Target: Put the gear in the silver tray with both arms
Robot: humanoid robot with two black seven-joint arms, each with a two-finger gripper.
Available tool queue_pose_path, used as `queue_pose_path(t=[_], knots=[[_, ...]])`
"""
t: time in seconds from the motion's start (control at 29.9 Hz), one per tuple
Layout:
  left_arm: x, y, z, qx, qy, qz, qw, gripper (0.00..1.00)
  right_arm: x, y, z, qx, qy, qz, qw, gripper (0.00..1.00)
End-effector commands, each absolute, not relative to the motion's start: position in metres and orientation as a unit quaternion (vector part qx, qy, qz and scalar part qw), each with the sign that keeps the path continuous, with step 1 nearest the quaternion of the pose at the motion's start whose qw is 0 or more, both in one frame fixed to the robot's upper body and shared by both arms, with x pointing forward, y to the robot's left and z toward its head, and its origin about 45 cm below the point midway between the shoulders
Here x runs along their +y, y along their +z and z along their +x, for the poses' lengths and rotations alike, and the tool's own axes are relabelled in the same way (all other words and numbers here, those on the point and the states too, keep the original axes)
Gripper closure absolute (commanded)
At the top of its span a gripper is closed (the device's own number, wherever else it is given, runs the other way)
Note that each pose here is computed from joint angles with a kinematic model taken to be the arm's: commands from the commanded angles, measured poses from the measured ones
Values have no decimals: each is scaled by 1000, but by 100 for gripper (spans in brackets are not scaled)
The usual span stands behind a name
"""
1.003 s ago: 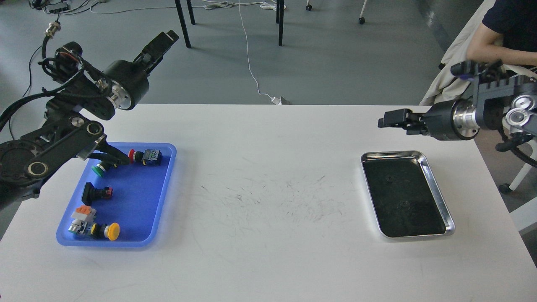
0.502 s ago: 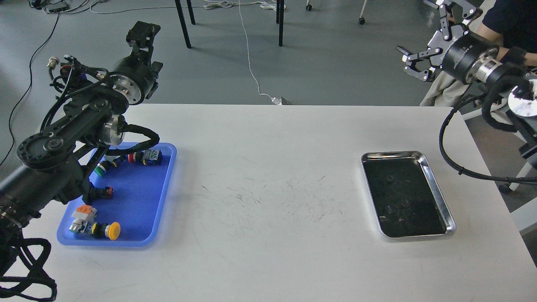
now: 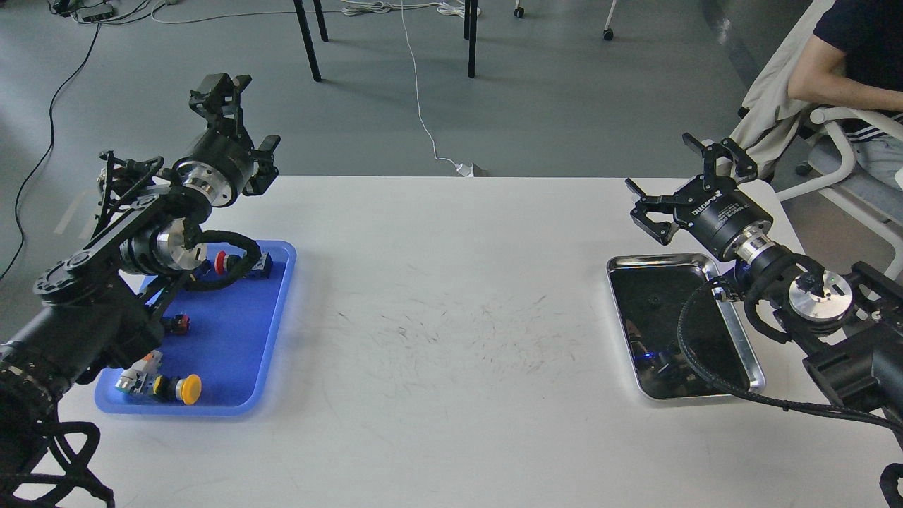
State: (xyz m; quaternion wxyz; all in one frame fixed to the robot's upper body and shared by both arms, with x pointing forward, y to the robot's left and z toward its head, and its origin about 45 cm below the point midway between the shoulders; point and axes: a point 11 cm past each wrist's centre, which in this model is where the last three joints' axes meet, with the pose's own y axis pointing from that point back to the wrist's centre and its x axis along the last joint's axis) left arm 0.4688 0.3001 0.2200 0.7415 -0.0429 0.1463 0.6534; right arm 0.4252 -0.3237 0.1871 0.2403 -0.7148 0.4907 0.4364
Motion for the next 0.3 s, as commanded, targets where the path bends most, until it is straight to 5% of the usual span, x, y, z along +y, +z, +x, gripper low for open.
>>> queue_pose_path(t=[0.0, 0.27], knots=[[302, 212, 464, 168, 652, -54, 737, 2, -324, 191, 426, 489, 434, -717, 242, 0], [312, 214, 465, 204, 662, -91, 715, 2, -323, 196, 428, 485, 432, -717, 253, 0]])
